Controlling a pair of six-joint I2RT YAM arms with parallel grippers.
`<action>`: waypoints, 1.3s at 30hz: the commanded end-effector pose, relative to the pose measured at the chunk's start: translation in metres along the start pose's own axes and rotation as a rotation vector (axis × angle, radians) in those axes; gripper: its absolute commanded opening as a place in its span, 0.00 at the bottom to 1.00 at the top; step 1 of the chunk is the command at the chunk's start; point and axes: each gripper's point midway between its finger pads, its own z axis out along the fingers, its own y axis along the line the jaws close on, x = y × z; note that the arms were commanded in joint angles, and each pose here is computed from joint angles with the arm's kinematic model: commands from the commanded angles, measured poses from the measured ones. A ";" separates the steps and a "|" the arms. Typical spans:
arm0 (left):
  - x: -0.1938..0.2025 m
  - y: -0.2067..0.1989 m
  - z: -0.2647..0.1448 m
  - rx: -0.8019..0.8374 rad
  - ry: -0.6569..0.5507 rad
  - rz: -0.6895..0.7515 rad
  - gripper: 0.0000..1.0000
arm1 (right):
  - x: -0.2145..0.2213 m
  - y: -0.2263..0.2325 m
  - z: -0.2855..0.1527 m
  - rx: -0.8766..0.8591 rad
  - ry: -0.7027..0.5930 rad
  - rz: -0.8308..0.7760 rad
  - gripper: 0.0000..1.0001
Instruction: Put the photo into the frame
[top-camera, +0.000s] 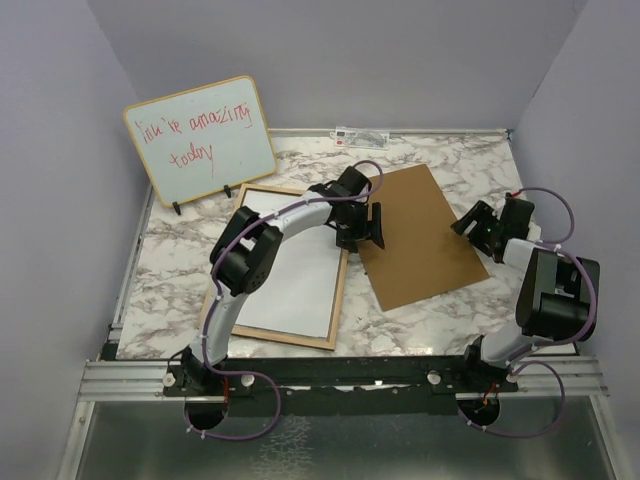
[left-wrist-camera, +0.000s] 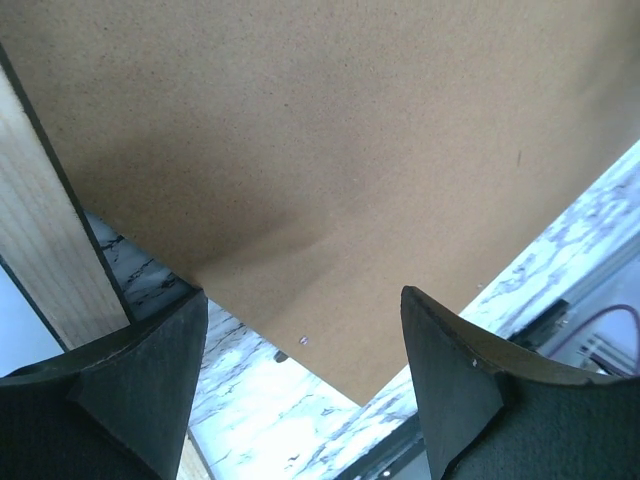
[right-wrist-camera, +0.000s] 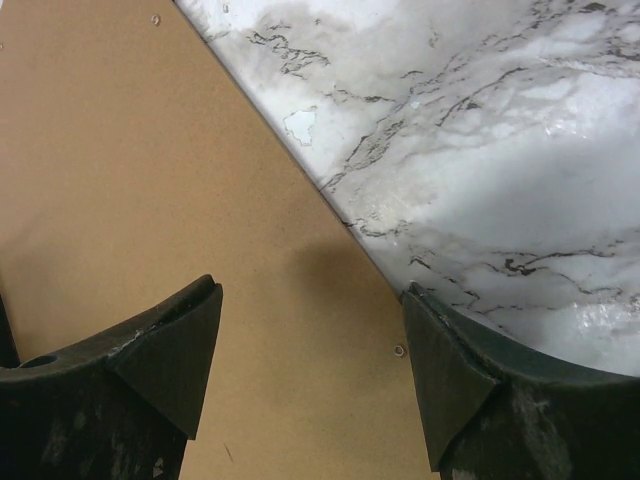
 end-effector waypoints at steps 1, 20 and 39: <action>-0.005 -0.067 0.052 0.388 -0.044 0.135 0.76 | 0.112 0.050 -0.036 -0.224 0.428 0.253 0.75; -0.020 -0.007 0.059 0.049 -0.205 0.113 0.77 | 0.113 0.041 -0.072 -0.163 0.359 0.139 0.75; 0.003 -0.047 0.077 0.210 -0.142 0.116 0.77 | 0.078 -0.005 -0.078 0.149 0.177 0.087 0.77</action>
